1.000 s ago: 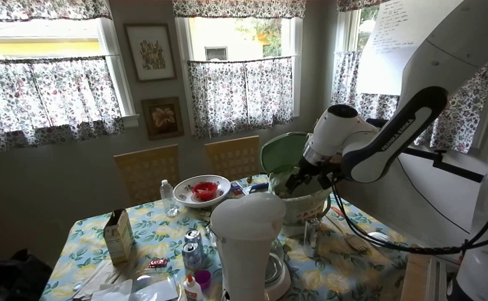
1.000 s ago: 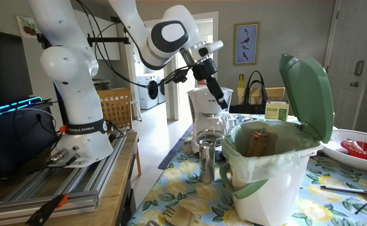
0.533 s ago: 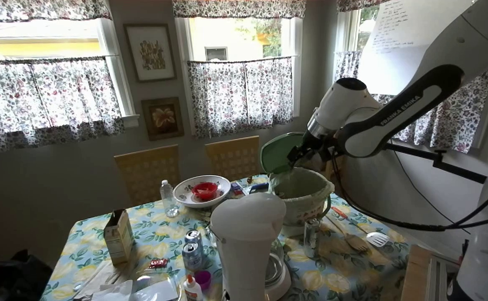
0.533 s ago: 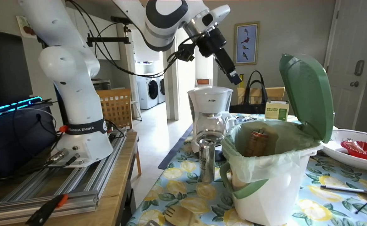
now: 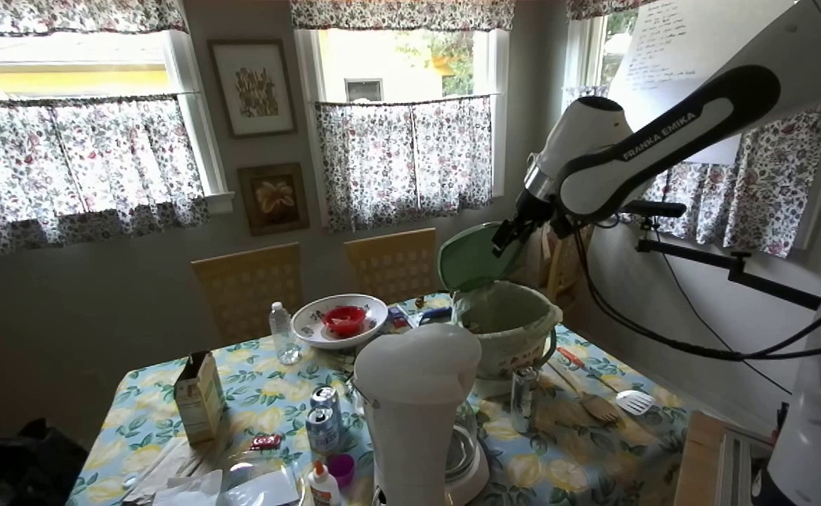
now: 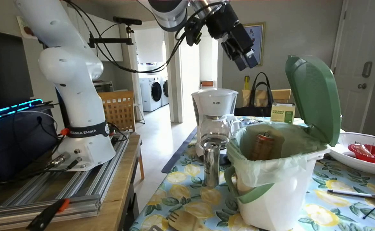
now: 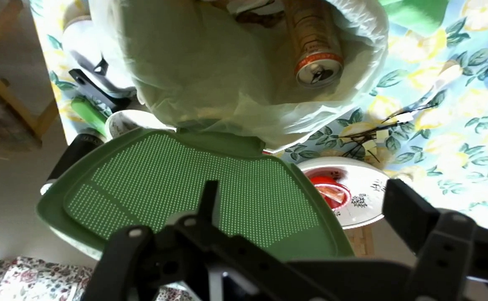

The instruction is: Remove the can from the rubbish bin

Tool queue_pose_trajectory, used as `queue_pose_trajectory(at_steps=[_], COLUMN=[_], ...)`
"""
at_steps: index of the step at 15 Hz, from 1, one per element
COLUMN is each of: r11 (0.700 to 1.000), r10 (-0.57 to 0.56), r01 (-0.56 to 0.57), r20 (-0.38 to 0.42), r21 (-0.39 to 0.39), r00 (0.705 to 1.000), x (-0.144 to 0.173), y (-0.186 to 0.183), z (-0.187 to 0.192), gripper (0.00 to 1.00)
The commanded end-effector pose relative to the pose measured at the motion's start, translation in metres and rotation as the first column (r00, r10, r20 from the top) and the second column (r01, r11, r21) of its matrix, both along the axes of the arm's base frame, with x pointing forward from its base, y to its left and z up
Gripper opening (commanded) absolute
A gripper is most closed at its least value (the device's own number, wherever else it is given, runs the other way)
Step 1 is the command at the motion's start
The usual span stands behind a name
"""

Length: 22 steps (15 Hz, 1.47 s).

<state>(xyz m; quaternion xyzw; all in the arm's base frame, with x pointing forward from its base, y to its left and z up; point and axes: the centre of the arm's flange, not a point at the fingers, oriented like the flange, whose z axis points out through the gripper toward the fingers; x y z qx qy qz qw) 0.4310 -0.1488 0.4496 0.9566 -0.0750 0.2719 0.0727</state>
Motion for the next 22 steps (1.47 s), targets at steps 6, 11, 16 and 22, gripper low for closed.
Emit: queue_pose_trajectory(at_steps=[6, 11, 16, 22], r11=[0.968, 0.915, 0.861, 0.816], r10=[0.212, 0.309, 0.387, 0.461], r01=[-0.230, -0.352, -0.444, -0.509], r20=[-0.161, -0.219, -0.244, -0.224], r21=[-0.103, -0.195, -0.250, -0.274], r00=[0.964, 0.926, 0.889, 0.859], x=[0.009, 0.022, 0.043, 0.068], y=[-0.052, -0.070, -0.084, -0.097], z=[0.041, 0.046, 0.031, 0.018], gripper=[1.00, 1.00, 1.00, 1.00])
